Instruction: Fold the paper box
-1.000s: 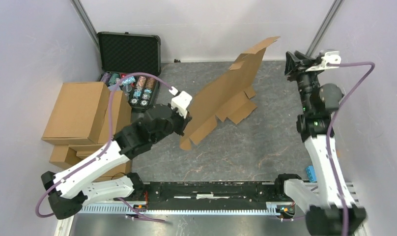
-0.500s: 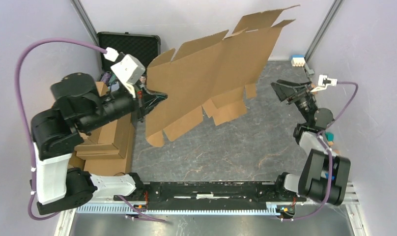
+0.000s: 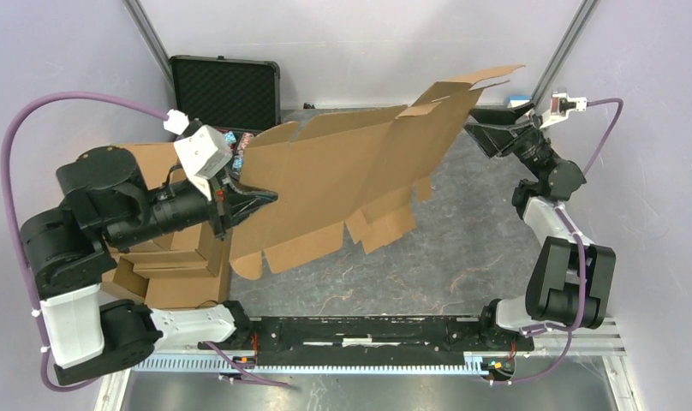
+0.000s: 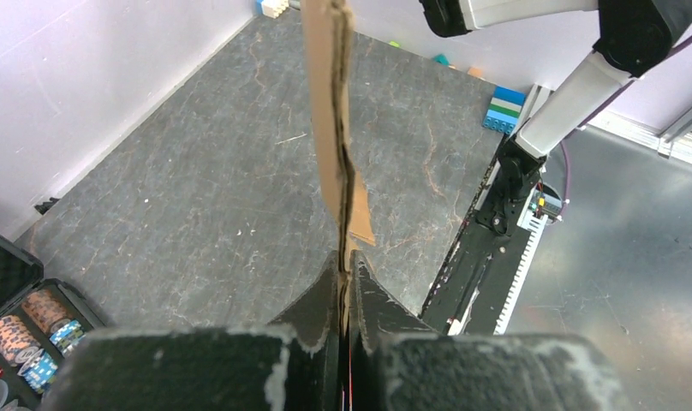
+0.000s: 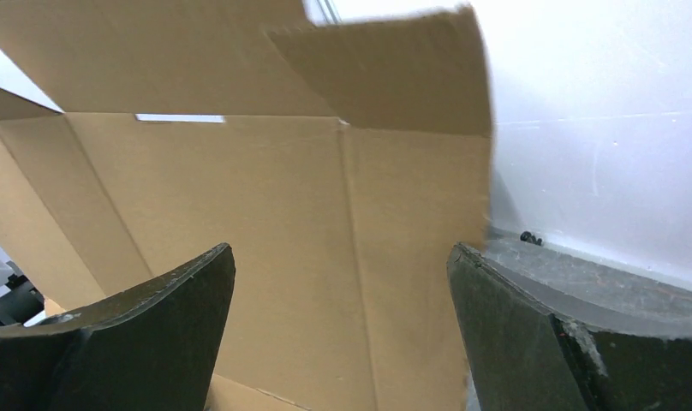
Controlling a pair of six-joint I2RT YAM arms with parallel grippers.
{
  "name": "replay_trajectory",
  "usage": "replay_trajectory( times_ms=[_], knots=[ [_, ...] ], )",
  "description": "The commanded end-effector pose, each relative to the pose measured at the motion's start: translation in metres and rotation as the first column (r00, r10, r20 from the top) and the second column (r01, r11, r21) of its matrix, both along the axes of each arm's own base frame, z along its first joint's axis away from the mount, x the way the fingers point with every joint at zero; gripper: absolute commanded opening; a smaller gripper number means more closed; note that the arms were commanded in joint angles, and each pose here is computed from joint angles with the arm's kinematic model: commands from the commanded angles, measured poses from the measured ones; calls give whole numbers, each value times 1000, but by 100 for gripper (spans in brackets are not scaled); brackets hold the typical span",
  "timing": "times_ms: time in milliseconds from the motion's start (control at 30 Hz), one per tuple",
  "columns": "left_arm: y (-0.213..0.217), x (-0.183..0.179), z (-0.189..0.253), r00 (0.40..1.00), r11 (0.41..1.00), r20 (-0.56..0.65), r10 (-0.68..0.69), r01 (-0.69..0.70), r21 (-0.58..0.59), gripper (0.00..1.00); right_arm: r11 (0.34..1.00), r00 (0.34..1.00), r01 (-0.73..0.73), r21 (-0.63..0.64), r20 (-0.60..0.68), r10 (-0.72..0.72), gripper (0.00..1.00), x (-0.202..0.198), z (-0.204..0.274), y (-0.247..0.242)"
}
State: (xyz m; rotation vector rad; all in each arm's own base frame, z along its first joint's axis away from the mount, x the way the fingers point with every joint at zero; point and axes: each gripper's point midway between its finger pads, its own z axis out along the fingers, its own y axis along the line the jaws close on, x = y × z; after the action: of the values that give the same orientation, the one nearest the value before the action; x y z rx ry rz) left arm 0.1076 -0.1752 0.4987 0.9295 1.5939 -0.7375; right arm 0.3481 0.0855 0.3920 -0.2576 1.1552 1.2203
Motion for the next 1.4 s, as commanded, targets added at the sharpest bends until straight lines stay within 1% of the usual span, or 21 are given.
replay_trajectory(
  times_ms=[0, 200, 300, 433, 467, 500, 533, 567, 633, 667, 733, 767, 800, 833, 867, 933, 1067, 1133, 1267, 1333, 1367],
  knots=[
    [10, -10, 30, 991, 996, 134, -25, 36, -85, 2, 992, 932, 13, -122, 361, 32, 98, -47, 22, 12],
    [15, -7, 31, 987, 996, 158, -1, 16, -93, 2, 991, 950, 35, -129, 312, 7, 98, -48, -4, 8],
    [14, -9, 31, 987, 995, 162, -12, 28, -97, 2, 982, 927, -54, -182, 356, 117, 98, -61, 1, 30],
    [15, -7, 31, 985, 995, 172, -4, 22, -100, 2, 958, 858, -119, -260, 458, 231, 97, -87, 14, 66],
    [16, -6, 30, 985, 995, 173, 9, 8, -102, 2, 955, 848, -127, -267, 470, 244, 84, -89, 16, 71],
    [15, -2, 29, 985, 995, 172, 23, -5, -103, 2, 957, 855, -135, -255, 458, 242, 68, -86, 19, 72],
    [17, 2, 28, 984, 993, 171, 49, -30, -112, 2, 959, 856, -142, -244, 457, 243, 46, -88, 22, 71],
    [16, 8, 25, 983, 991, 168, 78, -58, -118, 2, 960, 859, -149, -237, 450, 244, 27, -90, 23, 70],
    [16, 23, 16, 976, 984, 160, 148, -129, -120, 2, 966, 879, -143, -216, 420, 224, 1, -90, 22, 67],
    [13, 33, 7, 972, 980, 150, 183, -167, -111, 2, 972, 902, -125, -197, 386, 194, 0, -88, 20, 65],
    [10, 51, -14, 957, 966, 148, 250, -237, -99, 2, 981, 944, -15, -193, 322, 78, 0, -69, 6, 58],
    [4, 60, -27, 952, 962, 147, 269, -257, -96, 2, 976, 967, 81, -203, 254, -27, 0, -52, -9, 51],
    [0, 66, -34, 945, 954, 152, 291, -275, -117, 2, 956, 971, 184, -228, 194, -140, 0, -36, -25, 43],
    [-6, 74, -50, 941, 950, 145, 304, -290, -111, 2, 906, 952, 301, -299, 144, -268, 0, -22, -45, 35],
    [-11, 80, -63, 937, 945, 141, 319, -303, -120, 2, 842, 918, 397, -364, 146, -370, 0, -17, -59, 29],
    [-20, 91, -89, 931, 933, 111, 349, -333, -139, 2, 786, 875, 471, -401, 95, -475, 0, -16, -79, 24],
    [-42, 107, -145, 931, 928, 43, 363, -357, -106, 2, 804, 875, 387, -451, -94, -474, 0, -16, -141, 34],
    [-49, 114, -170, 926, 923, 22, 377, -374, -89, 2, 773, 827, 391, -500, -179, -533, 0, -18, -178, 31],
    [-60, 125, -228, 916, 914, -30, 400, -401, -60, 2, 706, 727, 448, -548, -237, -645, 0, -28, -223, 14],
    [-65, 128, -249, 914, 913, -59, 400, -404, -56, 2, 690, 713, 453, -564, -234, -660, 3, -33, -235, 10],
    [-69, 128, -256, 920, 919, -69, 385, -389, -64, 2, 686, 711, 444, -576, -239, -661, 7, -36, -242, 9]
  ],
)
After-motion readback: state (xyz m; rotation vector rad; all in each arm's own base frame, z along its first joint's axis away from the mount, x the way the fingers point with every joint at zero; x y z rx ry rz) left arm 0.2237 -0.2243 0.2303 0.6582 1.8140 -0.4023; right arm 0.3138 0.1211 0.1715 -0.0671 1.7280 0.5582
